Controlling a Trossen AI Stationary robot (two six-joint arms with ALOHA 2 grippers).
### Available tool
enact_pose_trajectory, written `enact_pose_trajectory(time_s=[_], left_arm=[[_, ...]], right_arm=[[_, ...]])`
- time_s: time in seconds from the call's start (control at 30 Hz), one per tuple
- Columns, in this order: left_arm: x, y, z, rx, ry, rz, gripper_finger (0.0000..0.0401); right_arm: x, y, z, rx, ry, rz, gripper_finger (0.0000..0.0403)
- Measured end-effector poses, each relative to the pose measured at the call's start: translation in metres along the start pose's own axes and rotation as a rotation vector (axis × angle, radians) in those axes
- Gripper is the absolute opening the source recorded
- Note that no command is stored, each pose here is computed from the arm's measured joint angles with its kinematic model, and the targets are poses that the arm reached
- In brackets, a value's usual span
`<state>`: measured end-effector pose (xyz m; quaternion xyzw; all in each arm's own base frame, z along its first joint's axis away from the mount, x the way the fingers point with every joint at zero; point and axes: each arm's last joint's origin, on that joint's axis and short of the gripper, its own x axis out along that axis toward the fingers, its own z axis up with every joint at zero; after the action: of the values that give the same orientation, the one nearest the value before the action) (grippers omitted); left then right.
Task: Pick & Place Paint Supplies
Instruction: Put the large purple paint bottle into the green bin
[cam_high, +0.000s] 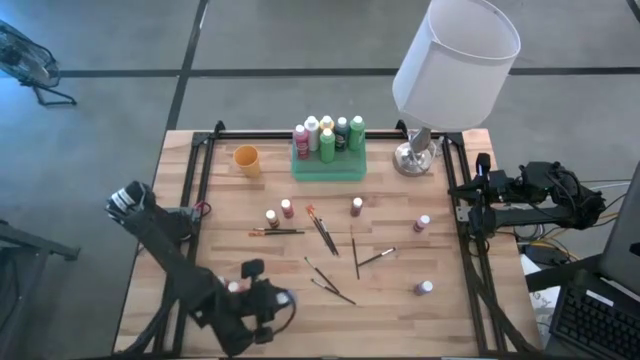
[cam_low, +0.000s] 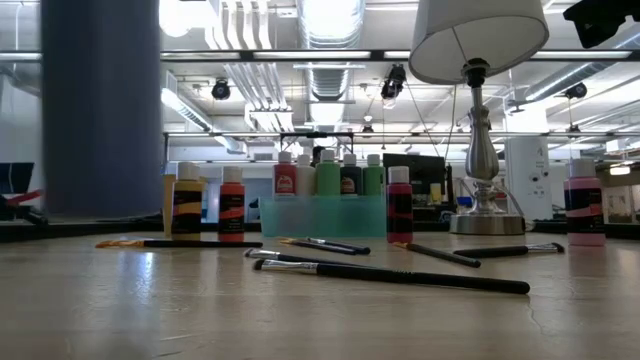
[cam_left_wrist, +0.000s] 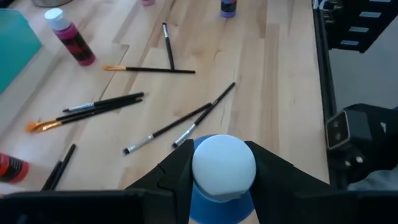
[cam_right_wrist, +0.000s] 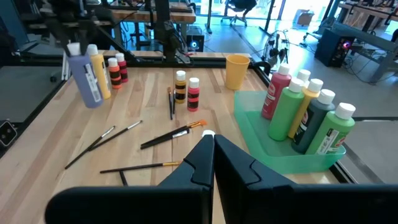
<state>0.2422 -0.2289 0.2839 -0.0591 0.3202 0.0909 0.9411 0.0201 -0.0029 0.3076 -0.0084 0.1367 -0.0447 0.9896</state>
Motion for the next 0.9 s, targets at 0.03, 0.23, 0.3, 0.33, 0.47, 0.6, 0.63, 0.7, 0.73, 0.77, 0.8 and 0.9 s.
enact_pose_trajectory(time_s=[0.03, 0.23, 0.3, 0.33, 0.47, 0.6, 0.63, 0.7, 0.73, 0.77, 0.8, 0.9], left_arm=[[0.003, 0.002, 0.004, -0.003, 0.005, 0.000, 0.0127], [0.015, 0.016, 0.023, 0.013, 0.001, 0.037, 0.0127], [0.015, 0.018, 0.031, 0.020, -0.010, 0.042, 0.0127], [0.016, 0.020, 0.034, 0.022, -0.015, 0.045, 0.0127], [0.015, 0.024, 0.049, 0.044, -0.037, 0.051, 0.0127], [0.016, 0.030, 0.064, 0.062, -0.060, 0.064, 0.0127], [0.016, 0.032, 0.067, 0.065, -0.065, 0.069, 0.0127], [0.016, 0.036, 0.075, 0.070, -0.077, 0.078, 0.0127], [0.017, 0.038, 0.079, 0.070, -0.084, 0.087, 0.0127], [0.018, 0.041, 0.083, 0.073, -0.089, 0.096, 0.0128], [0.019, 0.044, 0.086, 0.074, -0.093, 0.106, 0.0128], [0.022, 0.054, 0.096, 0.077, -0.102, 0.133, 0.0128]], right_arm=[[0.000, 0.000, 0.000, 0.000, 0.000, 0.000, 0.0008], [0.000, 0.000, 0.000, 0.000, 0.000, 0.000, 0.0008], [0.000, 0.000, 0.000, 0.000, 0.000, 0.000, 0.0008], [0.000, 0.000, 0.000, 0.000, 0.000, 0.000, 0.0008], [0.000, 0.000, 0.000, 0.000, 0.000, 0.000, 0.0008], [0.000, 0.000, 0.000, 0.000, 0.000, 0.000, 0.0008], [0.000, 0.000, 0.000, 0.000, 0.000, 0.000, 0.0008], [0.000, 0.000, 0.000, 0.000, 0.000, 0.000, 0.0008], [0.000, 0.000, 0.000, 0.000, 0.000, 0.000, 0.0008], [0.000, 0.000, 0.000, 0.000, 0.000, 0.000, 0.0008], [0.000, 0.000, 0.000, 0.000, 0.000, 0.000, 0.0008], [0.000, 0.000, 0.000, 0.000, 0.000, 0.000, 0.0008]])
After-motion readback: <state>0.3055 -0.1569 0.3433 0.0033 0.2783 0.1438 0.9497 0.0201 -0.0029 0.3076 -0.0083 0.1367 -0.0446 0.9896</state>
